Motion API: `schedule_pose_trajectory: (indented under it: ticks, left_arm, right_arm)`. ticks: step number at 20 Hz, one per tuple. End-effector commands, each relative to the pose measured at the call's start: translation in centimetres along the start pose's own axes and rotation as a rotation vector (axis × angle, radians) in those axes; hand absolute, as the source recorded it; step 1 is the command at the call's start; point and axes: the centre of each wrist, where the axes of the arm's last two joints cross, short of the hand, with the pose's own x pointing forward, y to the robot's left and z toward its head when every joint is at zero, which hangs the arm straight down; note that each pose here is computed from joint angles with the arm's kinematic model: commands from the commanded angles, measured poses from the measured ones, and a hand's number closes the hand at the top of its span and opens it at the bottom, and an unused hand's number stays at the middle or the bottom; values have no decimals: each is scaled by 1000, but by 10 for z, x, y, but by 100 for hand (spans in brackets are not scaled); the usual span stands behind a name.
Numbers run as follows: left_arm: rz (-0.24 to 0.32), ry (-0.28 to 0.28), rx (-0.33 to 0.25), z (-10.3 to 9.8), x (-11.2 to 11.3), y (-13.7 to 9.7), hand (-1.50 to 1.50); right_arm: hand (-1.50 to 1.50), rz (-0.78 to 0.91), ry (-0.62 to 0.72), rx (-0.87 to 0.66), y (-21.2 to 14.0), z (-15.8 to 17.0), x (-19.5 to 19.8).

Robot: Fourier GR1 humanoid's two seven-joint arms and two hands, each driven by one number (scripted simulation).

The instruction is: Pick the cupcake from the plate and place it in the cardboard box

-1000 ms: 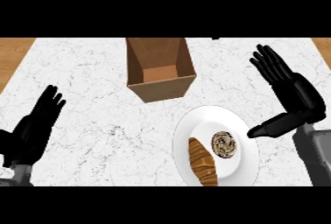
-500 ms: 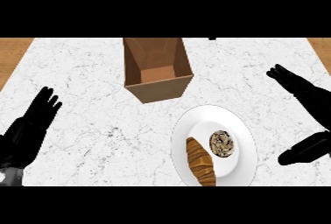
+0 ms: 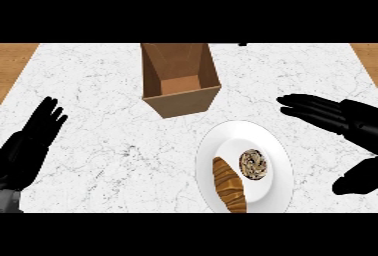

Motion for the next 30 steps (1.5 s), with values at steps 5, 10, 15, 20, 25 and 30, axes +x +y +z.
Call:
schedule_pose_trajectory:
  ticks: [5, 10, 15, 20, 25, 30]
  left_arm:
    - [6, -23, -6, 2, 2, -4, 0]
    - [9, 11, 2, 0, 13, 3, 0]
    - [-9, -25, -6, -13, 23, -2, 0]
    - [5, 5, -16, -15, 4, 5, 0]
    - [1, -20, 5, -13, -1, 6, 0]
    - [29, -9, -17, -8, -2, -9, 0]
  right_arm:
    - [-150, 125, 177, 212, 20, -35, 33]
    - [-150, 61, 240, 290, 39, -38, 33]
    - [-150, 88, 271, 343, 33, -59, 35]
    - [-150, 104, 297, 358, 52, -41, 15]
    - [-150, 101, 289, 351, 57, -54, 18]
    - [-150, 90, 226, 306, 57, -66, 23]
